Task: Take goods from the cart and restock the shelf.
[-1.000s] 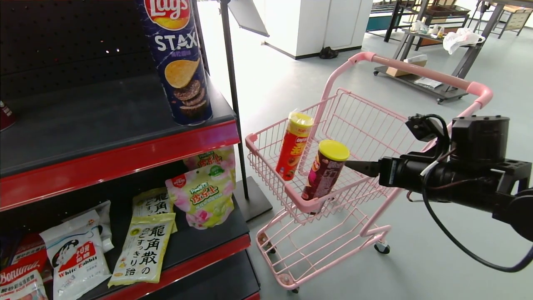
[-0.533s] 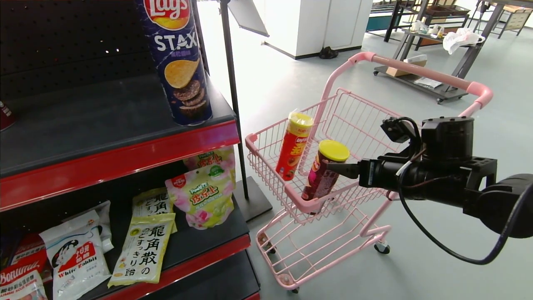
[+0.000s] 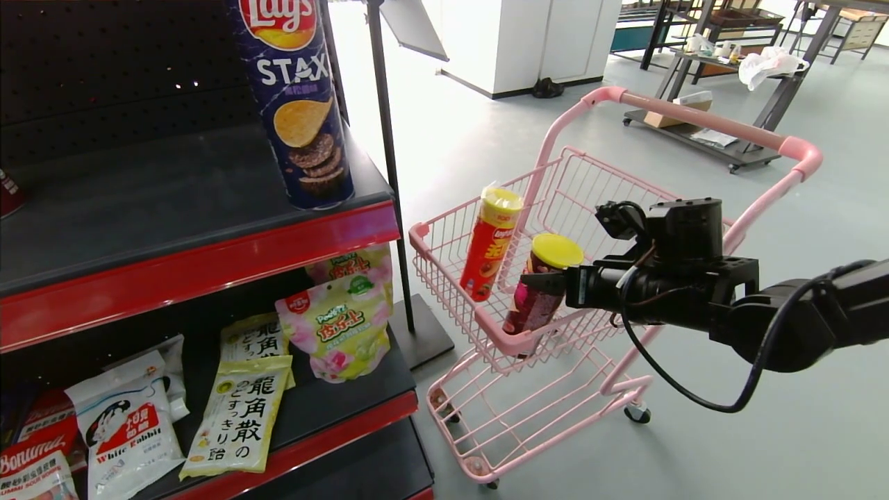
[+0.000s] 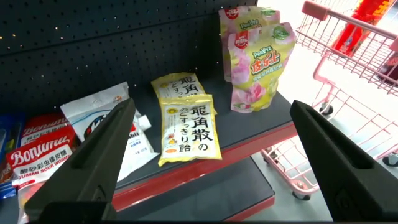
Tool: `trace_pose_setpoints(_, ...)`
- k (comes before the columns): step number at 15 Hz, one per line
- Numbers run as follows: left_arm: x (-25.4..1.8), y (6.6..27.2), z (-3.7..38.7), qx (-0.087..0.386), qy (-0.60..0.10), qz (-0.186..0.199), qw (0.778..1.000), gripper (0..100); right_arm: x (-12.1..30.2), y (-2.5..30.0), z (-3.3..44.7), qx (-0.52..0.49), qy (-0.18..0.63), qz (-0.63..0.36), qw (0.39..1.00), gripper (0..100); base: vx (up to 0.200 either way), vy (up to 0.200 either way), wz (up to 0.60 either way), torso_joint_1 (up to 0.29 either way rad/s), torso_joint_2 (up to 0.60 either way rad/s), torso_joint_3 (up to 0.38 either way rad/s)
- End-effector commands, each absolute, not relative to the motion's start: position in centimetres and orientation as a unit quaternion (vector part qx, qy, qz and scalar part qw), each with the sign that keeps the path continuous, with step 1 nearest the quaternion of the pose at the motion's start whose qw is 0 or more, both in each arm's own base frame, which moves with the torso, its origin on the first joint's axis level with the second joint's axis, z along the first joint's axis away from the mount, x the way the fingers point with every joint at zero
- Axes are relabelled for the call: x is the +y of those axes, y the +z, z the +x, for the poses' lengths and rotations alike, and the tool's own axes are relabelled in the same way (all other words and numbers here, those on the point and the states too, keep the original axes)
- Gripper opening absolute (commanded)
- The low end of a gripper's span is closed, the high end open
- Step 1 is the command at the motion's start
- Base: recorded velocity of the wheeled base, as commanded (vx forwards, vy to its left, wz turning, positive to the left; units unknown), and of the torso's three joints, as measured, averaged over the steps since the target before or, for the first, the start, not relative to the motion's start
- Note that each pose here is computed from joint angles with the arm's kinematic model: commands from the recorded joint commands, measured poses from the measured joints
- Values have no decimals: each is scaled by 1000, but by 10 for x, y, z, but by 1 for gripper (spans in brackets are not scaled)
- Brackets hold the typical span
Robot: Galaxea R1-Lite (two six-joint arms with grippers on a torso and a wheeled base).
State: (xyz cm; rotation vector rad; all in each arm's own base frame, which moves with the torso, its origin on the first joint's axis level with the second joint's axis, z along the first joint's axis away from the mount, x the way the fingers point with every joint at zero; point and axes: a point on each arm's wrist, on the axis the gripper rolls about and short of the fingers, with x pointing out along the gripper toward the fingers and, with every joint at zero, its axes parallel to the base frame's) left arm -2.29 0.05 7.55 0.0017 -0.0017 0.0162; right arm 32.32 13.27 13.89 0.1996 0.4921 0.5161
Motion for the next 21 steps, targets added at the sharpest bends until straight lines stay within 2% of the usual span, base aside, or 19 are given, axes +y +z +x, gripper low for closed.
trace_pose_setpoints(1,1,76,-23,-1,8,1,1000,100,137,128,332,250,252,93,930,100,0,0,0,0,0,0)
trace_pose_setpoints(5,1,76,-23,-1,8,2,1000,100,142,108,346,223,260,55,938,100,0,0,0,0,0,0)
trace_pose_setpoints(10,0,76,-23,-1,9,3,1000,100,153,100,355,204,250,50,945,100,0,0,0,0,0,0)
trace_pose_setpoints(11,1,76,-23,-1,8,3,1000,100,153,98,355,203,247,49,946,0,0,0,0,0,0,0)
trace_pose_setpoints(16,0,76,-23,-2,8,3,1000,100,152,100,355,196,245,51,948,0,0,0,0,0,0,0)
trace_pose_setpoints(18,0,76,-23,-1,8,3,1000,100,147,115,351,177,232,49,955,0,0,0,0,0,0,0)
trace_pose_setpoints(21,1,76,-23,-1,8,2,1000,100,137,159,341,115,226,52,966,0,0,0,0,0,0,0)
